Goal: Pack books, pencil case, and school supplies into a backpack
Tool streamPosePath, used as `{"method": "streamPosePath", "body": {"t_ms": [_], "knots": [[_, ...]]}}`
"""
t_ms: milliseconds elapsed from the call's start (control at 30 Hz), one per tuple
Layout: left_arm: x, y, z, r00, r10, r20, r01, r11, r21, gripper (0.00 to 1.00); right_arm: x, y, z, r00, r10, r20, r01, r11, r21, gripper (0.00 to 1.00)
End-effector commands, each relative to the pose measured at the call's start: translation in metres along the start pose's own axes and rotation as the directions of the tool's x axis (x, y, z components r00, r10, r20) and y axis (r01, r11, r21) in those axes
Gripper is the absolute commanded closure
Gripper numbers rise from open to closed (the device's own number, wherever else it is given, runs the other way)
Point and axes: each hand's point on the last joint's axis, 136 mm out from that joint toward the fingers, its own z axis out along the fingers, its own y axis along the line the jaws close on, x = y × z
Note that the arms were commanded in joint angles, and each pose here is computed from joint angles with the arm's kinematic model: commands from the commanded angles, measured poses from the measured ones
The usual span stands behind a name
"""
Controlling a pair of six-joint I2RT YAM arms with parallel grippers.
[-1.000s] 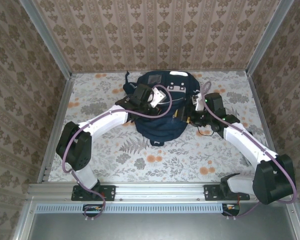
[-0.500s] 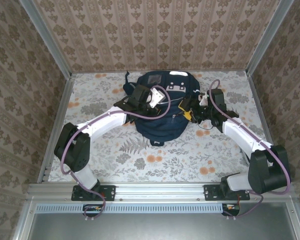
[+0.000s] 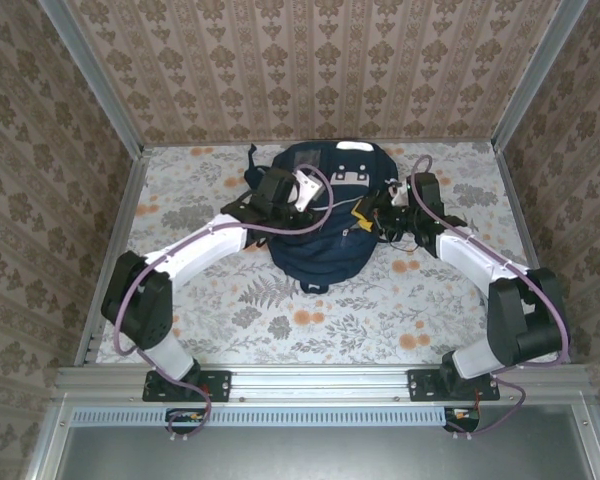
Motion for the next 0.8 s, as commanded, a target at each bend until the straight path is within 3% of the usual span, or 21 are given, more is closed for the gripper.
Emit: {"method": "streamPosePath", "body": {"t_ms": [0,167,300,400,767], "knots": [[-0.009,0.002,-0.032,0.977,-0.208,0.043,0.210,0.977,-0.042,0.40,-0.001,0.043,-0.001,0.998,-0.063,-0.010,0.061,0.989,-0.136,0.81],[0.005,-0.032,-0.043,0.935,-0.352,0.033,0.350,0.935,0.067,0.37,0.001,0.054,-0.002,0.998,-0.070,-0.009,0.067,0.983,-0.170,0.87],[0.016,-0.060,-0.030,0.892,-0.450,-0.051,0.452,0.877,0.163,0.41,0.003,0.056,-0.002,0.998,-0.064,-0.014,0.060,0.981,-0.183,0.90],[0.019,-0.077,-0.018,0.884,-0.460,-0.089,0.468,0.860,0.202,0.47,0.005,0.057,-0.003,0.998,-0.067,-0.017,0.063,0.981,-0.186,0.91],[0.020,-0.078,0.016,0.867,-0.481,-0.127,0.497,0.849,0.179,0.63,0.011,0.059,-0.002,0.996,-0.079,-0.028,0.072,0.979,-0.188,0.93]]}}
